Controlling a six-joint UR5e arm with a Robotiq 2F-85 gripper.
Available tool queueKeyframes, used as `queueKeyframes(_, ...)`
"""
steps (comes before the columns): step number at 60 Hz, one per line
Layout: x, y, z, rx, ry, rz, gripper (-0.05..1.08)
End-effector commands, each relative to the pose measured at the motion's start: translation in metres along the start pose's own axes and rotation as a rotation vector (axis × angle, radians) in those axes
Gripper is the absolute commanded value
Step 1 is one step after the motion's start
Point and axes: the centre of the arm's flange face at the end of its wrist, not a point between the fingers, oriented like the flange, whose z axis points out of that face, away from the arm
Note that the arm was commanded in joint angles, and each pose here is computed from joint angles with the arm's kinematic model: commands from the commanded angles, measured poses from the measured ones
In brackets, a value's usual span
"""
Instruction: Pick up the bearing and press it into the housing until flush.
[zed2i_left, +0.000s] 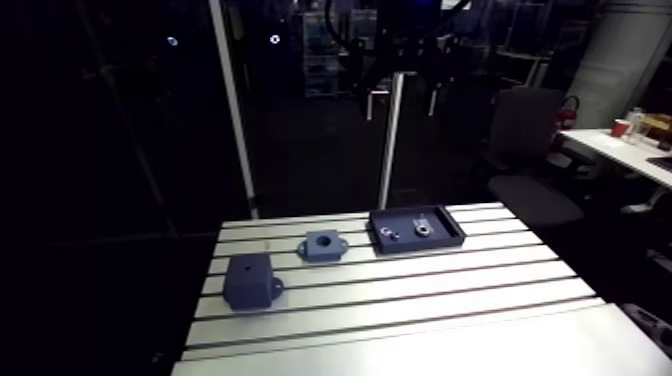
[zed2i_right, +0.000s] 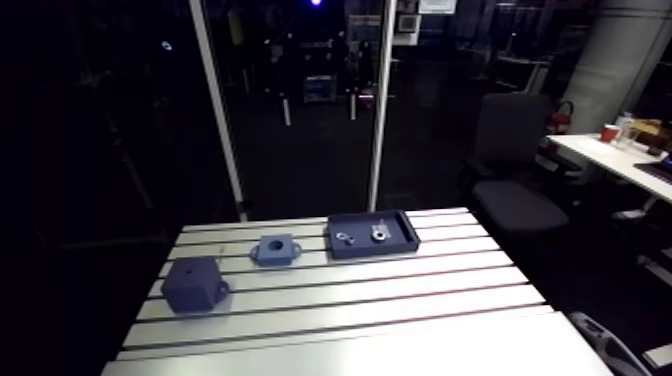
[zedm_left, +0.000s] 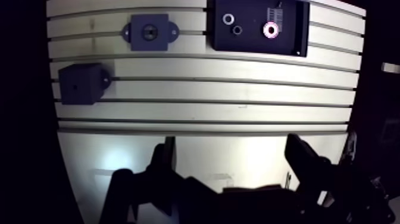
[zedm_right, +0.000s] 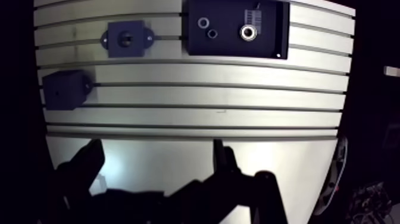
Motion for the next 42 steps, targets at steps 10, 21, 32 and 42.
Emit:
queueKeyframes(10, 0.021, 0.055, 0.051, -0.005, 0.018, 0.051, 0.0)
queueKeyframes(21, 0.04, 0.068, 0.084, -0.004, 0.035, 0.065, 0.0)
queueKeyframes(32, 0.057, 0.072, 0.113, 0.001, 0.019, 0.042, 0.0)
queueKeyframes(42, 0.075, 0.078, 0.132, -0.001, -0.002, 0.042, 0.0)
